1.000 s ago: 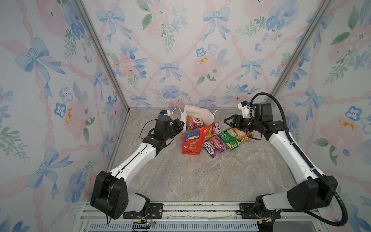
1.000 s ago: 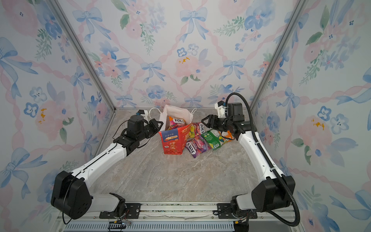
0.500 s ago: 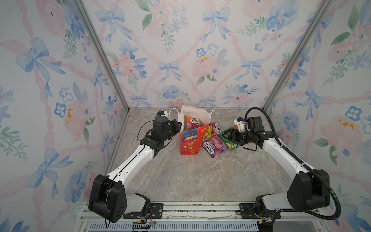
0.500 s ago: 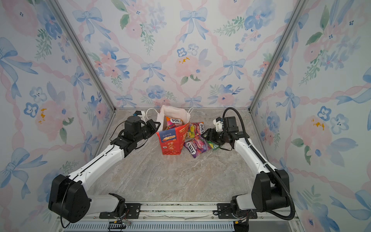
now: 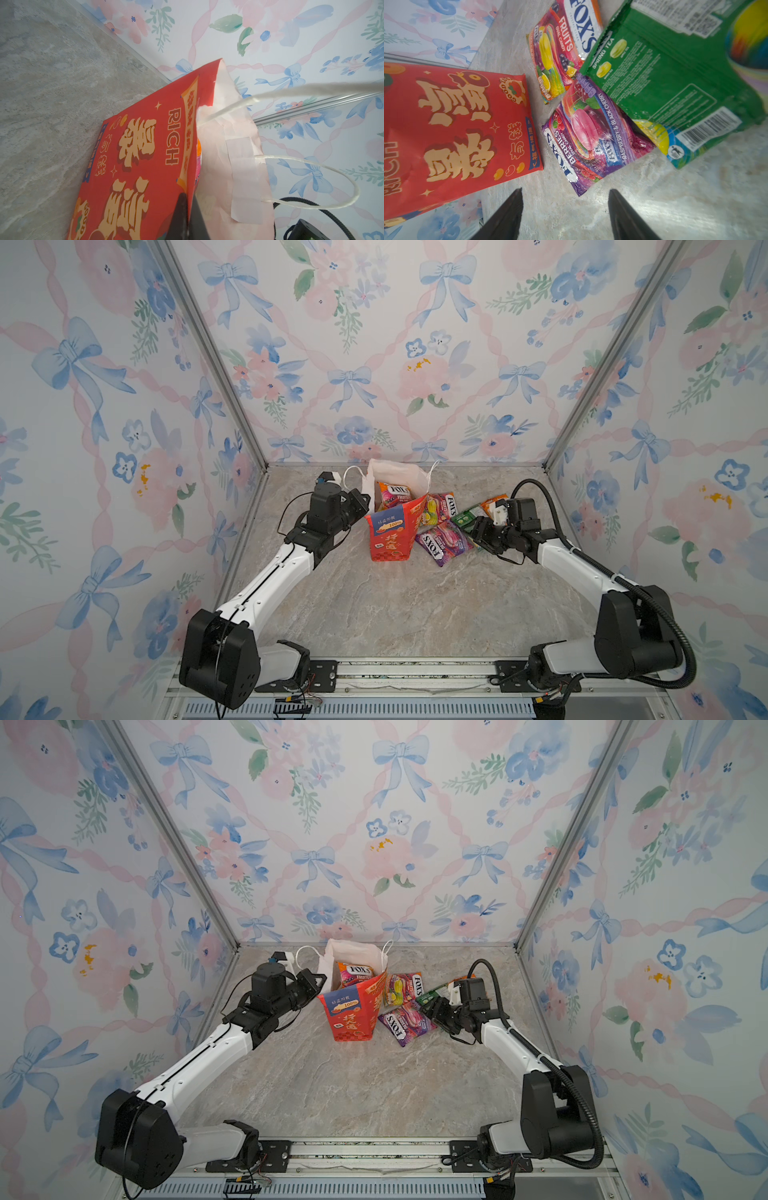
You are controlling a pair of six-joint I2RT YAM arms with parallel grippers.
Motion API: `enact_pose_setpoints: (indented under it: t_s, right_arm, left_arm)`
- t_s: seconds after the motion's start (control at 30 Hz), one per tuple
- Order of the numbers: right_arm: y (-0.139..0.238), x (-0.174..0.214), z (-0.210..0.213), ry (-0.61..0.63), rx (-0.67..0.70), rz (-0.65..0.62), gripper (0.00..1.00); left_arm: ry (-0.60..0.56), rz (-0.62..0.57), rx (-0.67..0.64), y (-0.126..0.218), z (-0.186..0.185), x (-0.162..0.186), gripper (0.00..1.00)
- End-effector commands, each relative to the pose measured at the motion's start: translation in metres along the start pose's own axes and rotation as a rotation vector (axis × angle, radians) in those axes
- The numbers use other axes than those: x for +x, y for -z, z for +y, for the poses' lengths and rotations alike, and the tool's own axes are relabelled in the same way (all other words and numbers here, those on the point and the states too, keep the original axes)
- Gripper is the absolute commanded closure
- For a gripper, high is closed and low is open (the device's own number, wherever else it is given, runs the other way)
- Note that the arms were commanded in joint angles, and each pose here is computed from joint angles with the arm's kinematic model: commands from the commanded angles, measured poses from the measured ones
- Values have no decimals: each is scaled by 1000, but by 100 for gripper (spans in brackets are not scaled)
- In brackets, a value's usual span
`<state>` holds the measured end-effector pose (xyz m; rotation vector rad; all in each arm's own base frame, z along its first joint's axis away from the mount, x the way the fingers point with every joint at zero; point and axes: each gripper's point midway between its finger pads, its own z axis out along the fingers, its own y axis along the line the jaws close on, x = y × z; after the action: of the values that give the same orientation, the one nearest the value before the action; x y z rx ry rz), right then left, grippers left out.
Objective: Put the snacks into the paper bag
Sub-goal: 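Move the open right gripper over the green Spring Tea packet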
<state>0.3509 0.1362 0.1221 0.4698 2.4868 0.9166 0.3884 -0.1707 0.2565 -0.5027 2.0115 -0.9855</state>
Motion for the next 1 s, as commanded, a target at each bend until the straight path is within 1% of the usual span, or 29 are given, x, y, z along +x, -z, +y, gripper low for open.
enact_pose_setpoints:
  t_s: [0.0,0.1,0.17,0.27,0.5,0.6,0.7,0.83,0.9,0.97]
  right_arm:
    - [-2,-12,-8,-76,0,-85,32]
    - [-2,-11,-13,-97,-1,-106,32]
    - [0,-12,-13,-64,4,-110,32]
    - [11,-14,-16,58,106,-79,32]
    - [45,-28,-16,469,465,4,32]
    - [45,-31,-10,621,581,33,31]
    - [43,-38,-6,758,706,27,30]
    - [38,-48,-3,879,849,37,30]
    - [36,-52,-4,911,893,43,29]
    - [28,-53,-10,934,917,76,29]
  left_arm:
    - [-4,-37,19,8,-4,-10,100]
    - [0,-32,15,6,-2,-9,100]
    - [2,-29,15,6,-2,-9,100]
    - [1,-27,17,5,-3,-9,100]
    - [1,-28,19,5,-2,-9,100]
    - [5,-31,16,5,0,-9,100]
    - [5,-29,19,5,-1,-10,100]
    - [2,-28,22,5,-2,-11,100]
    - [2,-27,24,5,-2,-11,100]
    - [2,-26,26,5,-3,-11,100]
